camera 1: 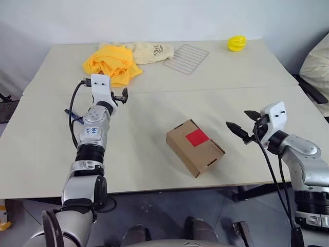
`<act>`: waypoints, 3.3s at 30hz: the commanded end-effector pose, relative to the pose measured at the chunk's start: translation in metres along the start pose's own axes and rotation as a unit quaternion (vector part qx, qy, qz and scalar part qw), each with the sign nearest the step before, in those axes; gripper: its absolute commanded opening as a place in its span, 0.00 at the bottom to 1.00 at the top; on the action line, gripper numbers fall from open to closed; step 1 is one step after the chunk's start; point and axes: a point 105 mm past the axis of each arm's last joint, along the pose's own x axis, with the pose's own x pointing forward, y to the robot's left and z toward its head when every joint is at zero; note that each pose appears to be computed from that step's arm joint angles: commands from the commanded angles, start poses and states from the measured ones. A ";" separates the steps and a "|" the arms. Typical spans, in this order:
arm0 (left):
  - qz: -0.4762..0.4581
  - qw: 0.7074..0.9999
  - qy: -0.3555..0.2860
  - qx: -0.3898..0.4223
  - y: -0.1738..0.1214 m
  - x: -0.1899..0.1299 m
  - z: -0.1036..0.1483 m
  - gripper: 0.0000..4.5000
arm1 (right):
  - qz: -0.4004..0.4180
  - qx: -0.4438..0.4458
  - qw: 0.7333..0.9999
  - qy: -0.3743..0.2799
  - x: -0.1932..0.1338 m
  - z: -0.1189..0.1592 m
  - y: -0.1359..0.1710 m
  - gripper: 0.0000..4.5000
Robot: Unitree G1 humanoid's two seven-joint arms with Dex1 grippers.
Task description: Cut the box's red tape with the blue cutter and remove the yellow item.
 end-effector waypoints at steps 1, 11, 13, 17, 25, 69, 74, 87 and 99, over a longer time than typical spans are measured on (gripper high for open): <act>0.098 0.994 -0.039 -0.008 0.015 -0.009 0.029 0.99 | 0.052 -0.039 0.998 -0.027 0.000 0.020 0.003 1.00; 0.323 0.936 0.067 -0.122 0.055 -0.038 -0.014 0.99 | 0.265 -0.041 0.962 -0.050 -0.002 0.029 0.036 1.00; 0.340 0.926 0.093 -0.139 0.059 -0.041 -0.024 0.99 | 0.284 -0.041 0.956 -0.053 -0.002 0.030 0.040 1.00; 0.349 0.922 0.104 -0.133 0.063 -0.042 -0.030 0.99 | 0.304 -0.027 0.949 -0.082 0.002 0.039 0.040 1.00; 0.360 0.915 0.109 -0.144 0.066 -0.039 -0.032 0.99 | 0.322 -0.016 0.938 -0.130 0.002 0.065 0.034 1.00; 0.376 0.864 0.292 -0.162 0.082 -0.068 -0.085 0.36 | 0.298 -0.053 0.948 -0.093 -0.001 0.063 0.019 1.00; 0.377 0.860 0.303 -0.162 0.086 -0.071 -0.088 0.36 | 0.296 -0.055 0.949 -0.090 -0.002 0.063 0.018 1.00; 0.359 0.871 0.316 -0.118 0.114 -0.088 -0.077 0.06 | 0.287 -0.059 0.952 -0.087 -0.005 0.064 0.016 1.00; 0.255 0.901 0.352 0.006 0.107 -0.090 -0.069 0.11 | 0.280 -0.057 0.955 -0.083 -0.006 0.060 0.016 1.00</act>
